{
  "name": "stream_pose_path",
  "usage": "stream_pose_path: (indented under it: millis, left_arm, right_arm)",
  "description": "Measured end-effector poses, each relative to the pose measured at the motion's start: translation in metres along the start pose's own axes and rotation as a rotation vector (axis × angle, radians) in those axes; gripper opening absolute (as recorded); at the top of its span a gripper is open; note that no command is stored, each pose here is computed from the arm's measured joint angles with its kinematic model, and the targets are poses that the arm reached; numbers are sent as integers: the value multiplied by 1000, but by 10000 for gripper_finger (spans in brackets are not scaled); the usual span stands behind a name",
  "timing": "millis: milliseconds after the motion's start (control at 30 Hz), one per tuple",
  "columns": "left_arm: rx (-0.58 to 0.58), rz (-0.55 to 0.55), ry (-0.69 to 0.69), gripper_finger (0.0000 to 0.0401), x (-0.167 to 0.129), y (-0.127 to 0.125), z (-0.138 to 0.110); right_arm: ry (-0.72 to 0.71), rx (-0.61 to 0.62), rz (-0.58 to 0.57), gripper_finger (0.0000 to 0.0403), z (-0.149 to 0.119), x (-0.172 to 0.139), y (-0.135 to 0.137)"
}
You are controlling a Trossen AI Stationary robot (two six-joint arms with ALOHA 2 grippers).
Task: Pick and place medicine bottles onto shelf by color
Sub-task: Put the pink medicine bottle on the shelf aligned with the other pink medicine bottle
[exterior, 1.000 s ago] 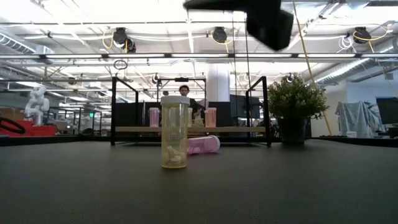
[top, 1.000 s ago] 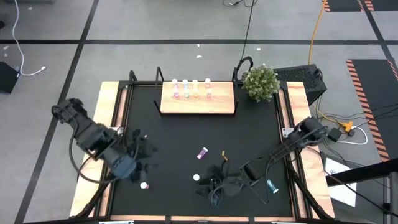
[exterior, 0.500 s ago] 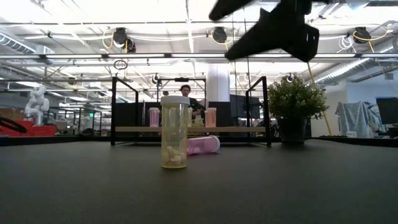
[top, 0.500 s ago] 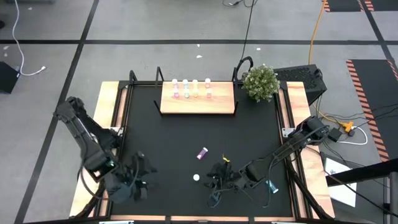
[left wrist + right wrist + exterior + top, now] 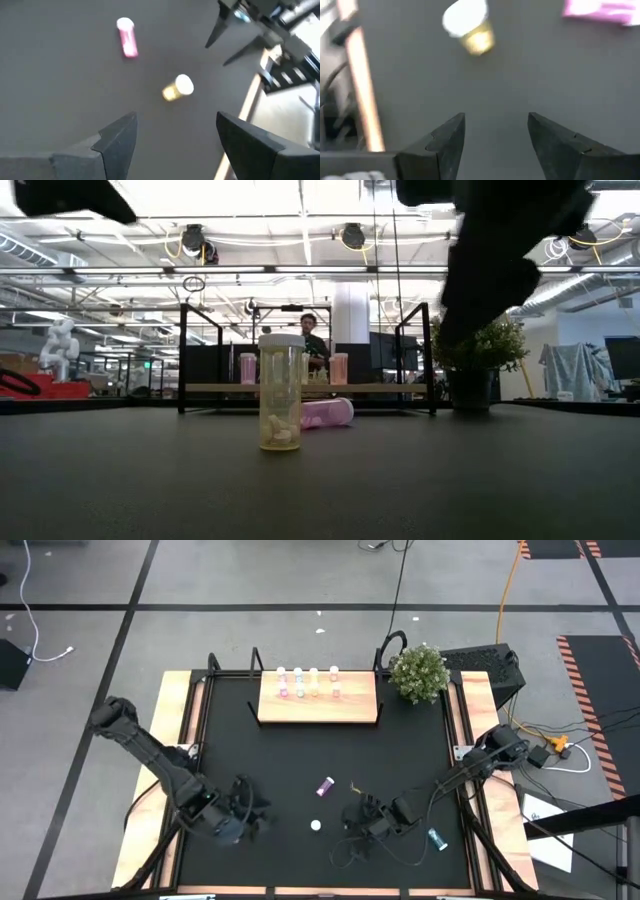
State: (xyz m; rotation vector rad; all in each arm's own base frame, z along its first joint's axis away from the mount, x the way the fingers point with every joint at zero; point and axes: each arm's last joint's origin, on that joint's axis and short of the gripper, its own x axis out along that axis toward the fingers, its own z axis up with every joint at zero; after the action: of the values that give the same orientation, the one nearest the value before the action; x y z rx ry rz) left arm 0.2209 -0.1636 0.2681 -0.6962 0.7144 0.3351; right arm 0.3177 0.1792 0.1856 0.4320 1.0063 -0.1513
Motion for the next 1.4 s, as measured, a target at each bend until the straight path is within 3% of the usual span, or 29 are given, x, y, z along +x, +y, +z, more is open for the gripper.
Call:
stream_pose_path:
  millis: [100,200,300,533,700,800,933,1000,1067,1200,1300,1400]
  left_arm:
    - [-22,16,7,271,8,5,12]
    - [-3,3,101,271,13,8,20]
    - [27,-17,216,271,15,12,27]
    - [144,-27,381,271,19,25,42]
    - [129,18,383,271,23,33,50]
    - [165,18,392,271,21,35,50]
    - [248,-9,370,271,4,34,48]
    - [266,-5,314,271,-10,37,49]
    - [257,-16,245,271,-27,39,54]
    - [275,-85,151,271,-54,43,59]
    - [440,-186,93,270,-64,34,54]
    - [590,-218,33,255,-71,24,40]
  right_arm:
    - [-51,165,-56,210,12,3,-11]
    - [-87,322,-29,210,24,5,-17]
    - [-110,387,19,210,31,5,-16]
    - [-223,655,-54,210,43,11,-31]
    - [-414,740,78,210,63,11,-24]
    - [-556,566,159,210,74,8,-13]
    - [-864,27,269,210,82,-10,23]
    - [-989,-140,246,209,79,-14,35]
    - [-1024,-205,228,208,79,-10,36]
    - [-957,-245,250,212,87,4,23]
    - [-911,-314,298,219,90,14,17]
    - [-922,-420,306,223,94,19,13]
